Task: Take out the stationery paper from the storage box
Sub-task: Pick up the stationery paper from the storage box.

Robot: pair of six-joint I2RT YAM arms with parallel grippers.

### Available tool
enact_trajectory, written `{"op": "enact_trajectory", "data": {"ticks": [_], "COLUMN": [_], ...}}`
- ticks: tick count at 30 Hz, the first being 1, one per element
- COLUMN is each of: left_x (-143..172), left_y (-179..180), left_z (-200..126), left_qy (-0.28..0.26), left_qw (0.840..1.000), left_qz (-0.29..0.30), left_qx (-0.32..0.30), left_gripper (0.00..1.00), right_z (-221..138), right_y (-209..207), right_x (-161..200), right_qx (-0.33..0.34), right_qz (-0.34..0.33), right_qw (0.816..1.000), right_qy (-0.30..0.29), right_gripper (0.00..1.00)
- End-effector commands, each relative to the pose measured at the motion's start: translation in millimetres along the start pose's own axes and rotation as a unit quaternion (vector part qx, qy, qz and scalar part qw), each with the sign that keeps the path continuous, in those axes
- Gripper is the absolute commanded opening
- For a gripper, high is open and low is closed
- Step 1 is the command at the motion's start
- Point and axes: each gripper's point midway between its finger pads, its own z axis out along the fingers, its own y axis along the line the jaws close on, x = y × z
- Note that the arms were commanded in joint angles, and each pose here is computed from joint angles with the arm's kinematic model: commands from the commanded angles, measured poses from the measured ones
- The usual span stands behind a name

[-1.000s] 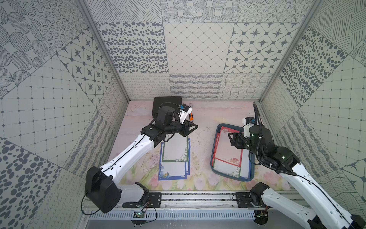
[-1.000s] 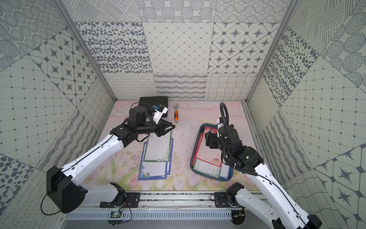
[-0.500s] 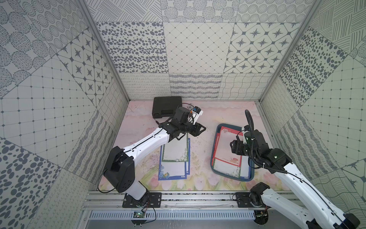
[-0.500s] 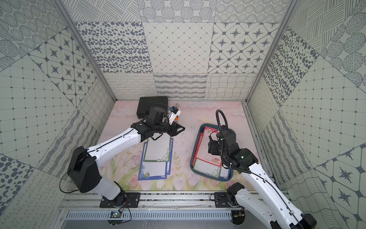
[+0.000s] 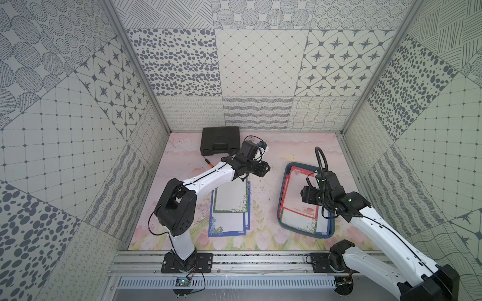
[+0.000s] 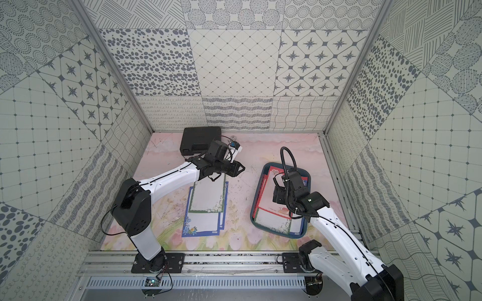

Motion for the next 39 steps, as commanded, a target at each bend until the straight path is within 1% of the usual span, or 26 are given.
{"op": "enact_trajectory", "data": {"ticks": [1, 5, 9, 15, 19, 23, 27, 31, 39], "left_x": [-4, 3, 11, 15, 20, 27, 34, 37, 46], "left_y": [16, 19, 17, -2, -13, -23, -30, -37, -49], "left_z": [1, 4, 12, 25, 34, 42, 49, 55, 65], "left_qy": [0.007, 0.033, 0.046, 0.06, 0.074, 0.089, 0.109, 0.116, 0.137], "left_qw": [0.998, 0.995, 0.993, 0.989, 0.987, 0.986, 0.984, 0.982, 0.976], "left_qz": [-0.035, -0.067, -0.099, -0.132, -0.141, -0.137, -0.142, -0.143, -0.157], "left_qx": [-0.05, -0.062, -0.047, -0.002, 0.013, 0.021, 0.026, 0.036, 0.056], "left_gripper": [0.39, 0.39, 0.39, 0.39, 0.39, 0.39, 0.39, 0.38, 0.37], "right_z": [-5, -3, 1, 15, 30, 40, 45, 51, 60], "right_y": [4, -1, -8, -36, -44, -46, -54, -63, -68], "right_x": [-1, 12, 19, 23, 27, 24, 26, 29, 32], "right_qx": [-0.018, -0.026, -0.018, 0.049, 0.057, 0.045, 0.057, 0.067, 0.061], "right_qz": [0.006, 0.017, 0.029, 0.071, 0.101, 0.124, 0.134, 0.146, 0.161], "right_qw": [1.0, 1.0, 0.999, 0.996, 0.992, 0.991, 0.989, 0.986, 0.984], "right_qy": [0.0, 0.005, 0.007, 0.025, 0.042, 0.036, 0.038, 0.041, 0.049], "right_gripper": [0.74, 0.73, 0.71, 0.69, 0.67, 0.64, 0.61, 0.6, 0.59]}}
